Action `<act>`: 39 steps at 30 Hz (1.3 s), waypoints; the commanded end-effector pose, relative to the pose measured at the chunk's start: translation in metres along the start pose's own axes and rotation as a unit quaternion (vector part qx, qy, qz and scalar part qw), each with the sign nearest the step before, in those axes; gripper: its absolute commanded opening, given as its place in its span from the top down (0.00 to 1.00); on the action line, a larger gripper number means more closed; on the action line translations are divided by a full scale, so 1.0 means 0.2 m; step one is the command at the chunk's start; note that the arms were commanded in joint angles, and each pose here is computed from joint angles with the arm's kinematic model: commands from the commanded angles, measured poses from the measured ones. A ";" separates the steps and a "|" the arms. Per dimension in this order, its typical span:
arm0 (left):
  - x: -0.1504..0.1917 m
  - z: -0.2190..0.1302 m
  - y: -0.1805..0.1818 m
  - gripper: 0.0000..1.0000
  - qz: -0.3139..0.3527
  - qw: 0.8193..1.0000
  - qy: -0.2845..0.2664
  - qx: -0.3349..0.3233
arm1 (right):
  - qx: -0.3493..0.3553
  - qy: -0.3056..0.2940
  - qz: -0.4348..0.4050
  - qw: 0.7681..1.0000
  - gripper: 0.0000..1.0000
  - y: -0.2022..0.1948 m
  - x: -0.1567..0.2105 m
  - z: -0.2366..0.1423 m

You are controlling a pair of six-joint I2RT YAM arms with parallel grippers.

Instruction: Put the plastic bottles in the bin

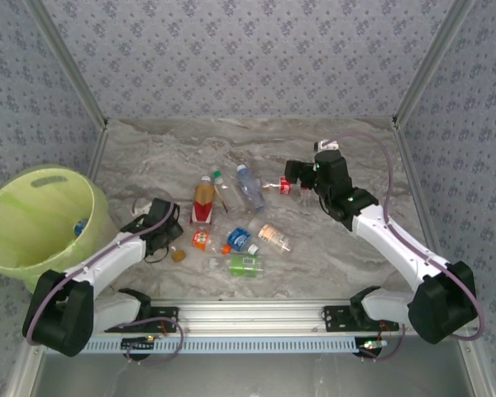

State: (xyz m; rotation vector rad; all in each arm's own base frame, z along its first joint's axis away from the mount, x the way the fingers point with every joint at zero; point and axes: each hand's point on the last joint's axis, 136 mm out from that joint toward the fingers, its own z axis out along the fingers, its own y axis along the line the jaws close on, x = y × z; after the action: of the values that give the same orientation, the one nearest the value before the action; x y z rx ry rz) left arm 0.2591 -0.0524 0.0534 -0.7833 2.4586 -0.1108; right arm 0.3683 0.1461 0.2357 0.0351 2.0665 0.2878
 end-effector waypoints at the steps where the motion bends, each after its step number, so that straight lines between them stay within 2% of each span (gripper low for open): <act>1: -0.16 -0.13 -0.14 0.49 0.027 0.998 -0.036 0.045 | -0.046 -0.043 -0.014 0.998 0.00 0.11 -0.11 -0.06; 15: -0.43 -0.54 -0.49 0.52 0.105 0.978 -0.075 0.163 | -0.113 -0.102 -0.063 0.986 0.00 0.33 -0.18 -0.17; 17: -0.48 -0.62 -0.56 0.52 0.122 0.973 -0.078 0.180 | -0.112 -0.103 -0.048 0.987 0.00 0.34 -0.19 -0.18; 21: -0.57 -0.83 -0.68 0.52 0.160 0.958 -0.090 0.220 | -0.051 -0.084 0.048 0.994 0.00 0.23 -0.20 -0.14; 24: -0.64 -0.94 -0.71 0.52 0.185 0.950 -0.107 0.228 | -0.078 -0.079 0.060 0.992 0.00 0.29 -0.20 -0.14; 30: -0.73 -1.18 -0.65 0.52 0.217 0.941 -0.143 0.215 | -0.142 -0.084 0.033 0.986 0.00 0.43 -0.21 -0.16; 34: -0.84 -1.33 -0.51 0.52 0.222 0.942 -0.198 0.153 | -0.152 -0.081 0.012 0.985 0.00 0.47 -0.20 -0.15; 39: -0.97 -1.53 -0.31 0.52 0.217 0.934 -0.272 0.083 | -0.152 -0.072 0.004 0.986 0.00 0.50 -0.18 -0.13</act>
State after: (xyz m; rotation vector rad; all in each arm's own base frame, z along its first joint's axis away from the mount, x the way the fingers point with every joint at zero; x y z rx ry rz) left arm 0.2835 -0.0597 0.3958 -0.1185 2.0532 -0.1309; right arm 0.3515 0.2249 0.2806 -0.0923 1.9069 0.5673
